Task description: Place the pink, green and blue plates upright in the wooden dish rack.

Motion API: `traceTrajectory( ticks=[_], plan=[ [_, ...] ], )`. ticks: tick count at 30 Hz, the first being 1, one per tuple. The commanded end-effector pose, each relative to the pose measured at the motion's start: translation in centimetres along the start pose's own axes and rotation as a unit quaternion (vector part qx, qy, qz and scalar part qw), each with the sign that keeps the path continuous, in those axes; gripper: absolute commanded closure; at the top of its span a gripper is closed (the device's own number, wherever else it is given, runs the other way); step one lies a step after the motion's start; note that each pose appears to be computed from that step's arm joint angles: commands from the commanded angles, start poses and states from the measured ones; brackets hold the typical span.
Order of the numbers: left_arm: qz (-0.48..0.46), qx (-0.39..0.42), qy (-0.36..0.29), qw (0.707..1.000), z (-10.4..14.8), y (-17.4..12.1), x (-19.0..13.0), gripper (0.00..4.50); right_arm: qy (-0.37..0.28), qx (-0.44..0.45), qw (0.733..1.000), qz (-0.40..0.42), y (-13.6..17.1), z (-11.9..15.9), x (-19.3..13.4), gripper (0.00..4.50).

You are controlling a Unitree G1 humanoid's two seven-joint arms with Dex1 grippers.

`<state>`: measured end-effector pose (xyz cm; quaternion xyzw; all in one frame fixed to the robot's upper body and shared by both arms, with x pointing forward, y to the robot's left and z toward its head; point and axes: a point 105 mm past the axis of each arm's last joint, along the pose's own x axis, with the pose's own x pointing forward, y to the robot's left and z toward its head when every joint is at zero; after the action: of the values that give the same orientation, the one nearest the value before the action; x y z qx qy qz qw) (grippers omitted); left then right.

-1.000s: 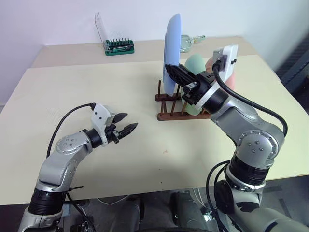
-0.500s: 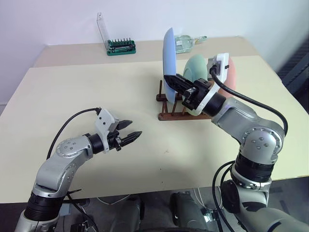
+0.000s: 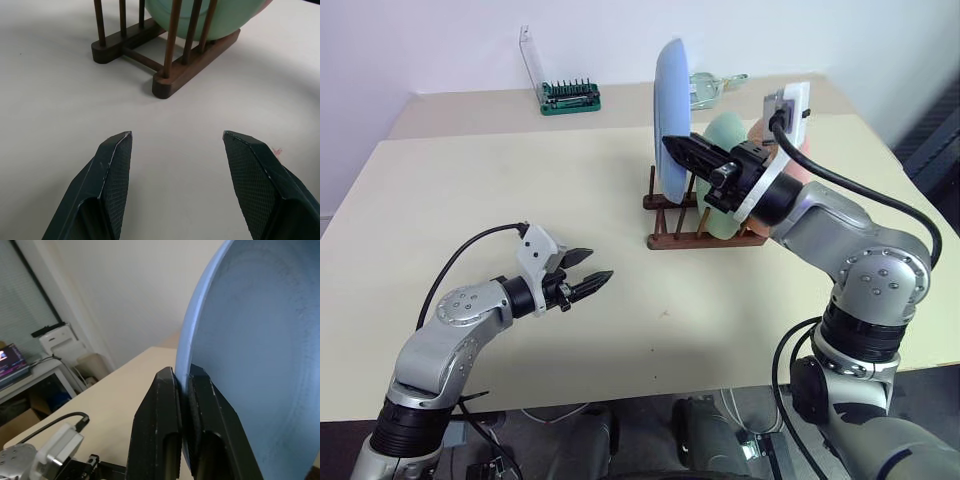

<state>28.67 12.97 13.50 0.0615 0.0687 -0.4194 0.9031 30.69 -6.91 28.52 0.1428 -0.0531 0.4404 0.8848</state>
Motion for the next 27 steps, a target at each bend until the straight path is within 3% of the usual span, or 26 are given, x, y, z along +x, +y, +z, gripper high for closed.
traceTrajectory(
  ticks=[1, 10, 14, 17, 21, 23, 27],
  plan=[
    [-0.005, 0.014, -0.015, 1.000, 1.1, -0.2, 0.0, 1.57, -0.018, -0.012, 1.000, 0.007, 0.5, 0.9, -0.2, 4.50],
    [-0.003, 0.017, -0.016, 1.000, 1.2, -0.2, 0.0, 1.57, 0.019, 0.069, 0.996, -0.057, -3.2, -1.6, -0.2, 4.50],
    [0.002, 0.018, -0.016, 1.000, 1.2, 0.0, -0.1, 1.57, 0.026, 0.078, 0.995, -0.052, -3.4, -1.7, 0.0, 4.50],
    [0.004, 0.018, -0.016, 1.000, 1.2, 0.0, -0.1, 1.51, 0.027, 0.070, 0.996, -0.052, -3.3, -1.4, 0.1, 3.47],
    [0.007, 0.014, -0.019, 1.000, 1.3, 0.0, -0.1, 1.51, 0.028, 0.036, 0.998, -0.049, -2.9, -0.8, 0.3, 1.63],
    [0.006, 0.015, -0.018, 1.000, 1.3, 0.0, -0.1, 1.51, 0.032, 0.009, 0.998, -0.051, -2.7, -0.6, 0.2, 1.63],
    [0.007, 0.015, -0.019, 1.000, 1.3, 0.2, -0.1, 1.51, 0.044, -0.136, 0.988, -0.057, -2.2, 1.2, -0.4, 1.63]
  ],
)
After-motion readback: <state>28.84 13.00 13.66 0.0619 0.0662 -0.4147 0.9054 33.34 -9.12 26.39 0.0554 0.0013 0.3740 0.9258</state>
